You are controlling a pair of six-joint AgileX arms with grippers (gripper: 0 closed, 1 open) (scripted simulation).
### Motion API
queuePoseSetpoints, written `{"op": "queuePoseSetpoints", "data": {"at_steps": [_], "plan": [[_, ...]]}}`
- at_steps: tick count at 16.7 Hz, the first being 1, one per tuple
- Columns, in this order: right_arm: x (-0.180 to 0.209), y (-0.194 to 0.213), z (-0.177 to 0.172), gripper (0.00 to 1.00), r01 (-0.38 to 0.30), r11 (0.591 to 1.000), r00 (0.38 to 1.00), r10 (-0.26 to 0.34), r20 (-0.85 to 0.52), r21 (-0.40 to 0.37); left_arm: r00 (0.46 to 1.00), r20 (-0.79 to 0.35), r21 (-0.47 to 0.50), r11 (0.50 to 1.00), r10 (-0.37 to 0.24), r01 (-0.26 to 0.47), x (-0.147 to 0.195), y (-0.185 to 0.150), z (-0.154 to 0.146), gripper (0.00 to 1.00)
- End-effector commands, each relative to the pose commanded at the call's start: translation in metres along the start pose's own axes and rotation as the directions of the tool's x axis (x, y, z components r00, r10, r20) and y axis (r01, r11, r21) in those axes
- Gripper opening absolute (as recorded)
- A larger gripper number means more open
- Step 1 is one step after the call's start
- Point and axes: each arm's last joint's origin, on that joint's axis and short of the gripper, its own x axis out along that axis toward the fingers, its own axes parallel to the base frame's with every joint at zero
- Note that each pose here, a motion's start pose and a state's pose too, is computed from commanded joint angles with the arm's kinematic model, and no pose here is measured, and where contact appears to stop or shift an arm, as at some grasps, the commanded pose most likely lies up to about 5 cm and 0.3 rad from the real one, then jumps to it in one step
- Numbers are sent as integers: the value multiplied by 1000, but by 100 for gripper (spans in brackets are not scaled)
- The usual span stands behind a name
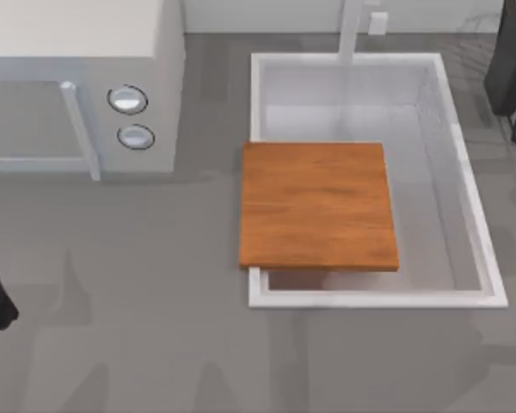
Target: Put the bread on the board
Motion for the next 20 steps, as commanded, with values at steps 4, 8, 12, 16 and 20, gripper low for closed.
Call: {"op": "queuePoseSetpoints", "data": {"at_steps": [4, 8, 12, 16, 20], "plan": [[28, -3, 33, 100, 15, 1000, 977, -10, -214, 19, 1000, 0, 0, 1000, 0, 0, 0, 0, 0, 100], [41, -4, 48, 100, 22, 999, 957, -13, -290, 28, 1000, 0, 0, 1000, 0, 0, 0, 0, 0, 100], [41, -4, 48, 100, 22, 999, 957, -13, -291, 28, 1000, 0, 0, 1000, 0, 0, 0, 0, 0, 100], [53, -4, 44, 100, 23, 999, 955, -13, -296, 28, 1000, 0, 0, 1000, 0, 0, 0, 0, 0, 100], [90, -5, 36, 100, 22, 999, 960, -13, -278, 28, 1000, 0, 0, 1000, 0, 0, 0, 0, 0, 100]]}}
